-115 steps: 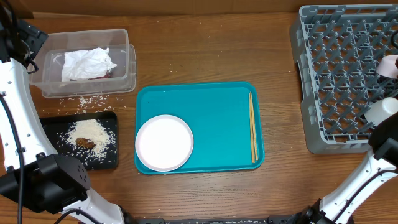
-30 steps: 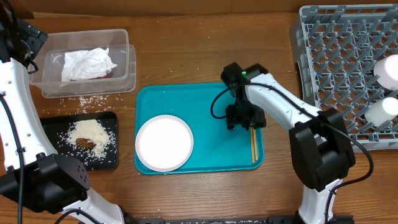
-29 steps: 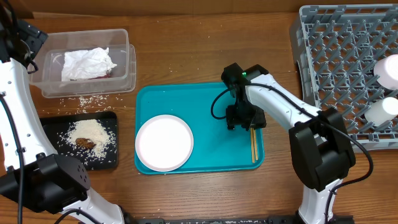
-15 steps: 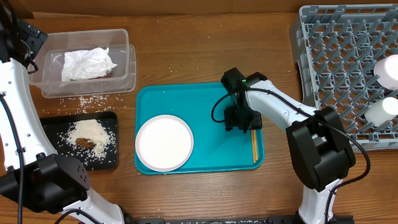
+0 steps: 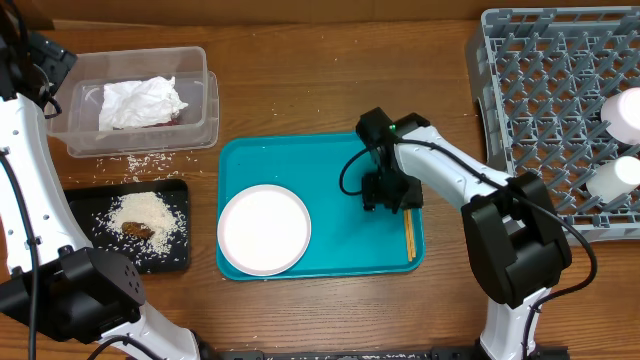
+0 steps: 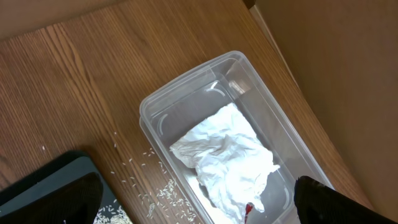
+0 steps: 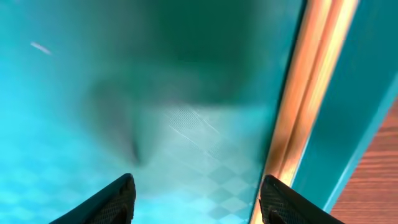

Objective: Sort waste into correct bins and load items into the dishwasher
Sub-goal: 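Lower the right gripper and grasp one chopstick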

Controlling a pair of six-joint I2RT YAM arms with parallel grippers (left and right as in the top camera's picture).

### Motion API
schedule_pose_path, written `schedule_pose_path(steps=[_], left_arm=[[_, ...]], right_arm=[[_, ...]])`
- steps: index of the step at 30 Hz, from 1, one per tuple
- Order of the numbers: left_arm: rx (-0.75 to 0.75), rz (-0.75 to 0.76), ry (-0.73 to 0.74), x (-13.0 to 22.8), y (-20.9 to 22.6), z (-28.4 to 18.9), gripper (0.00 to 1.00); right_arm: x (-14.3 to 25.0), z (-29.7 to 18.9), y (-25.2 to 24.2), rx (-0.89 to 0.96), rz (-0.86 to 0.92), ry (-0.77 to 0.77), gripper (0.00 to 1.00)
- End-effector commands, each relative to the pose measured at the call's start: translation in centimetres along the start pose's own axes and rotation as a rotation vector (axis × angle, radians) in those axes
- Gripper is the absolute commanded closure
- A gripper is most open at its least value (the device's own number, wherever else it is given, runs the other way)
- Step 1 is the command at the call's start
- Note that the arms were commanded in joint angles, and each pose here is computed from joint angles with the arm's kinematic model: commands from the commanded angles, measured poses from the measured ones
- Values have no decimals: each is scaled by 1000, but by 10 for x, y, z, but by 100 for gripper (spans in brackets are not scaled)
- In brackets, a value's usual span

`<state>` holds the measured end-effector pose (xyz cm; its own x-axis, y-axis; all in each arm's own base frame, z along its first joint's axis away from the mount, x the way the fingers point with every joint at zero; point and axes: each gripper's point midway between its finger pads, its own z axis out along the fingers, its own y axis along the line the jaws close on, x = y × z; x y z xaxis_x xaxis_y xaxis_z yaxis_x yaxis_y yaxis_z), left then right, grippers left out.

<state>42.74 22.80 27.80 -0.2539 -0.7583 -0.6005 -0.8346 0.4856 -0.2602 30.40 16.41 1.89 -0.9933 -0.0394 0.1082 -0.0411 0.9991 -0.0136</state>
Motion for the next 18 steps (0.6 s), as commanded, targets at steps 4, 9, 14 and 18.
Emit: schedule_pose_path(steps=[4,9,14,18], left_arm=[[-14,13,-8,-3,3,2,0],[-14,13,-8,-3,3,2,0],[-15,13,-8,-3,3,2,0],[-14,13,-8,-3,3,2,0]], right_arm=[[-23,-22,-4,-8,21,-90,29],[-25,-21,-11,18,5,-97,28],[-26,-10,-13,26,6,-111,27],[-23,-3,-5,-26,3,-97,27]])
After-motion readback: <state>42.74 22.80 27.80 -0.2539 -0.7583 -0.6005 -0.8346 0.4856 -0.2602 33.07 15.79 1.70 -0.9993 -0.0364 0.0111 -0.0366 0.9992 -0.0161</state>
